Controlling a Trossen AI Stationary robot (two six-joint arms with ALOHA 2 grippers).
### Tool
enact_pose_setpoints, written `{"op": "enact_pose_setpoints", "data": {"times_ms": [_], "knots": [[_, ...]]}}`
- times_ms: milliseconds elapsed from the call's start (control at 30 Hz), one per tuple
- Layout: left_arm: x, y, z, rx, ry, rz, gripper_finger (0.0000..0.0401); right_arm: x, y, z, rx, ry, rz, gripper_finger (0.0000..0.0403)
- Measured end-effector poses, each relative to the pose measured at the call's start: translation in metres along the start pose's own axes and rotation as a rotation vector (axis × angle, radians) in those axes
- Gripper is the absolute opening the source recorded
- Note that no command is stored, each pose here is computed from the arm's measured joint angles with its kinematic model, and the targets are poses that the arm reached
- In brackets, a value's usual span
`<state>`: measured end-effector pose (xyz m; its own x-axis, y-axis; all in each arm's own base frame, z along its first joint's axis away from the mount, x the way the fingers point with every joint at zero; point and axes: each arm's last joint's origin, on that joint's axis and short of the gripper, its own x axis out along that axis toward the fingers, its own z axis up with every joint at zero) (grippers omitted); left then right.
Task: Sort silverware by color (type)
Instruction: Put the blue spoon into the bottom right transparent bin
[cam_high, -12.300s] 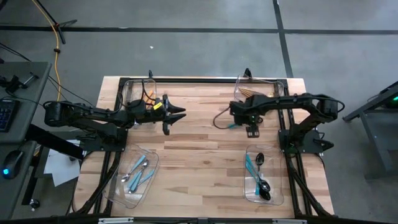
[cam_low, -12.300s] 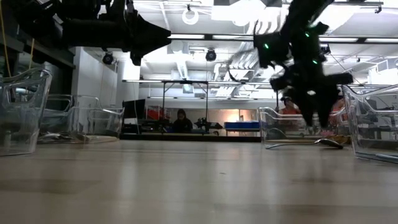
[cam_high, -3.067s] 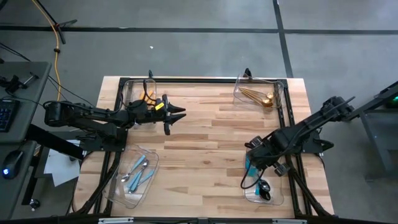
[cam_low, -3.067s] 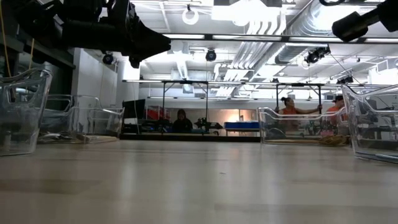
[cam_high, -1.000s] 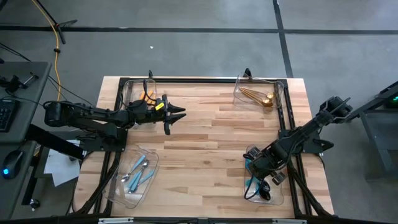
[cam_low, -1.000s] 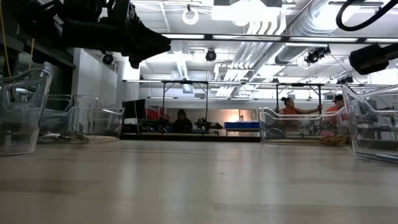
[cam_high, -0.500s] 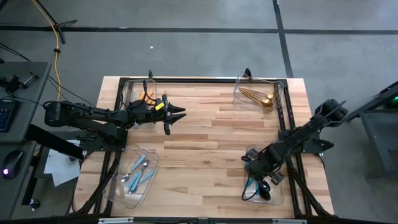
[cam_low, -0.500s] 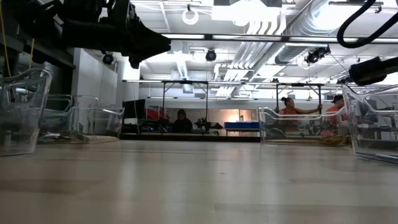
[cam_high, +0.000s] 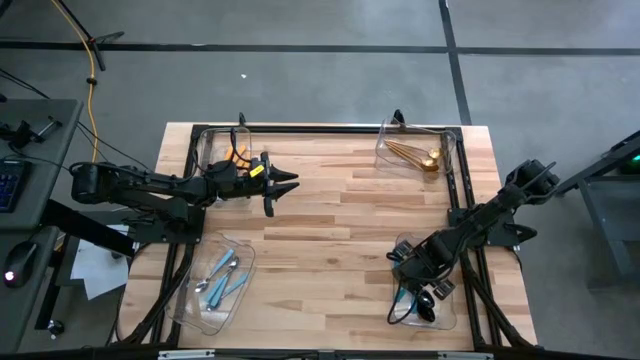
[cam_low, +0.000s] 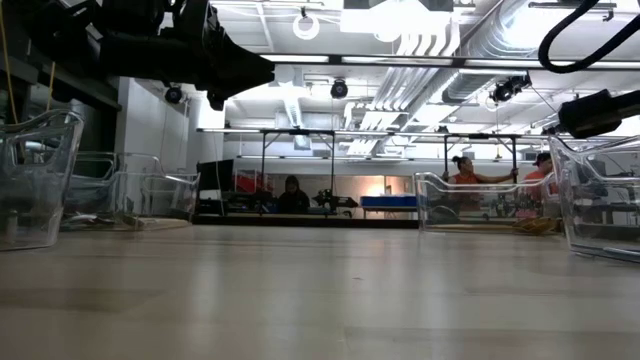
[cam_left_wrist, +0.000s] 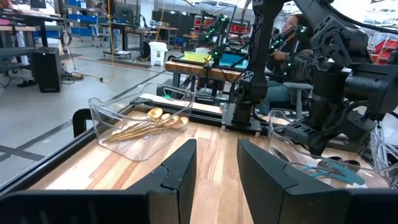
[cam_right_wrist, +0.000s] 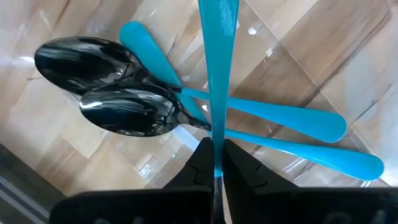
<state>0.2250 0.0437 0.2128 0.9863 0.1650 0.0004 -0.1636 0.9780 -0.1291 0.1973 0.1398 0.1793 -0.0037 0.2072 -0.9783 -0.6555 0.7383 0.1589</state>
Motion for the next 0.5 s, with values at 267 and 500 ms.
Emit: {"op": "enact_pose_setpoints", "data": {"times_ms": [267, 500], "knots": [[0.0, 0.0, 0.0, 0.0, 0.0, 0.0, 0.0106, 0.0013, -0.0005, 0.0016, 0.028, -0.008, -0.005, 0.0003], [0.0, 0.0001, -0.0001, 0.0, 0.001, 0.0, 0.0106, 0.0086, -0.0022, 0.0047, 0.035, 0.004, -0.005, 0.0003]]}}
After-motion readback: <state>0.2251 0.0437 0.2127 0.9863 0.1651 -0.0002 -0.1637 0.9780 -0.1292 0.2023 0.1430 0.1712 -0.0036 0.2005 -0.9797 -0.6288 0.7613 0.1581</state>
